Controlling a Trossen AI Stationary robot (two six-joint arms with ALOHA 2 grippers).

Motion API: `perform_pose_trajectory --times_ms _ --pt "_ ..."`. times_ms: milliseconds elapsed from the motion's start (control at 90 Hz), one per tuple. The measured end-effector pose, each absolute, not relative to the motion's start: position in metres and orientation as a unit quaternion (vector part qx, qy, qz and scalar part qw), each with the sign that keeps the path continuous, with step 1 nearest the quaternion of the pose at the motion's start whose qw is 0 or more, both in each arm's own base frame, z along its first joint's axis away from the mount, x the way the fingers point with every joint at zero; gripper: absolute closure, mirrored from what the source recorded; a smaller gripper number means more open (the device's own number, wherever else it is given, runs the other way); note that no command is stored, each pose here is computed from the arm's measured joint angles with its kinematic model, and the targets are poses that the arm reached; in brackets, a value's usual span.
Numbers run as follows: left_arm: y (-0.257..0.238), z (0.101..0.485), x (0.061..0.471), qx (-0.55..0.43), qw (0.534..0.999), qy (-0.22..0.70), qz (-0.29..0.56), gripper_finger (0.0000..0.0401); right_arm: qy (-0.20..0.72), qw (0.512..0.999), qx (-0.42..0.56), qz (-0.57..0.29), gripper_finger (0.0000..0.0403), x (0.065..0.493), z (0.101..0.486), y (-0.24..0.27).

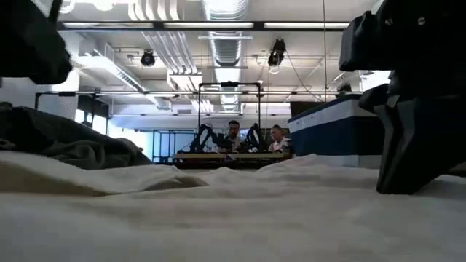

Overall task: Fold towel
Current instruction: Fold the white towel

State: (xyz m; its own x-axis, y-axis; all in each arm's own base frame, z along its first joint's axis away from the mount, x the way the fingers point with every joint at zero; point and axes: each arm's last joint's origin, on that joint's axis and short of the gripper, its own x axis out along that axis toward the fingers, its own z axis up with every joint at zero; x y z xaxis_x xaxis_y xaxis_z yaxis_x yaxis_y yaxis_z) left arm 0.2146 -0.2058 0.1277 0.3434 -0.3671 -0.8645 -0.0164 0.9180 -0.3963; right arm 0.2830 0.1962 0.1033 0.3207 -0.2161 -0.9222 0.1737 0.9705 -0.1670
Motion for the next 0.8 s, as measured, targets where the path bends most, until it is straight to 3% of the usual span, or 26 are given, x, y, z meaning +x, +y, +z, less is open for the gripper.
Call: perform_pose_trajectory --times_ms 200,411,667,800 --pt "-0.201 0.145 0.196 -0.178 0.778 0.593 -0.107 0.0326 0.585 0.800 -0.028 -0.127 0.0384 0.280 0.106 0.193" --pt "-0.196 0.172 0.201 -0.176 0.850 0.491 -0.068 0.0326 0.577 0.808 -0.021 -0.114 0.0384 0.287 0.111 0.194" --pt "-0.185 0.161 0.210 -0.141 0.873 0.466 -0.003 0.0326 0.516 0.855 -0.032 -0.040 0.0384 0.306 0.118 0.204" --pt "-0.186 0.182 0.221 -0.170 0.882 0.439 -0.009 0.0326 0.518 0.853 -0.038 -0.040 0.0384 0.306 0.120 0.201"
